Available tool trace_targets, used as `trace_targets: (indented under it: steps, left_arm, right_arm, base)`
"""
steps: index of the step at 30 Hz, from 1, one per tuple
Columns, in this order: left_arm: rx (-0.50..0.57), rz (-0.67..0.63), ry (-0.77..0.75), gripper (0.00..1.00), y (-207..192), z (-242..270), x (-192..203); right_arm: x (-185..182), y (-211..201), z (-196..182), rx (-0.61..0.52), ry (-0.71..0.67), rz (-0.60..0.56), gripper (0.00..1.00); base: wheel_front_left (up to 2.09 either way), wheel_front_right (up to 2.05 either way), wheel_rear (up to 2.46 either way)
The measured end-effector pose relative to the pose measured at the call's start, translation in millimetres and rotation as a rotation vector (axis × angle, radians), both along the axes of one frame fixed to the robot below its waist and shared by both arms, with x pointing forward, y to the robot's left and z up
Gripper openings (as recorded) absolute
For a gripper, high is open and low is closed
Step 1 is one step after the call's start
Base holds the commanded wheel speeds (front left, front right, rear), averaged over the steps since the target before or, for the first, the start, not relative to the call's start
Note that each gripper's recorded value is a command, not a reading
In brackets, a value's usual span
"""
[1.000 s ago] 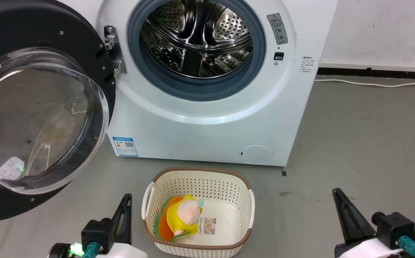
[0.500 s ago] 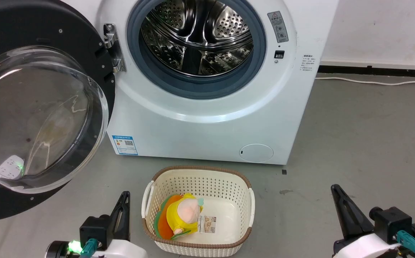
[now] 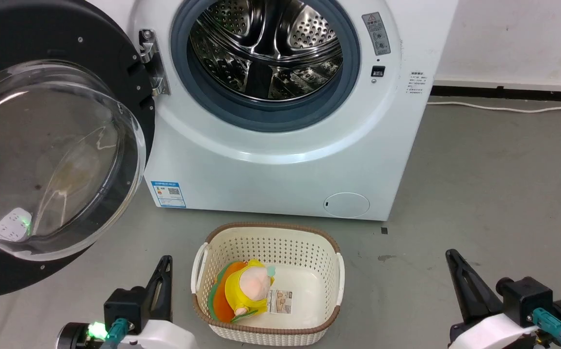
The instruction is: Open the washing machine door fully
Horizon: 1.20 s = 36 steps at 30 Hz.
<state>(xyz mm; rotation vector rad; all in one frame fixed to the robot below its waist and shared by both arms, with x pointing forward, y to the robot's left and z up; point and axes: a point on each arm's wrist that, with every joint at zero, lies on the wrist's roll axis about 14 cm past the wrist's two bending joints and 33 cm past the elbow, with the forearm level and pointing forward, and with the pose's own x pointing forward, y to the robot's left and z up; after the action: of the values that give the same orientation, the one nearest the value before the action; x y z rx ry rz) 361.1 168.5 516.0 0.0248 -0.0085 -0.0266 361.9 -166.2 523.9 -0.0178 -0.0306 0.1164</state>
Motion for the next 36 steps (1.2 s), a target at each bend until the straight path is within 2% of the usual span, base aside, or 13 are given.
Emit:
trace_targets:
  steps: [36]
  left_arm:
    - [0.017,0.027,0.028,0.00,8.7,5.1,8.1]
  right_arm:
    - [6.5,4.2,-3.1,-0.033,0.050,0.010,0.00]
  base:
    - [0.00,0.00,0.00]
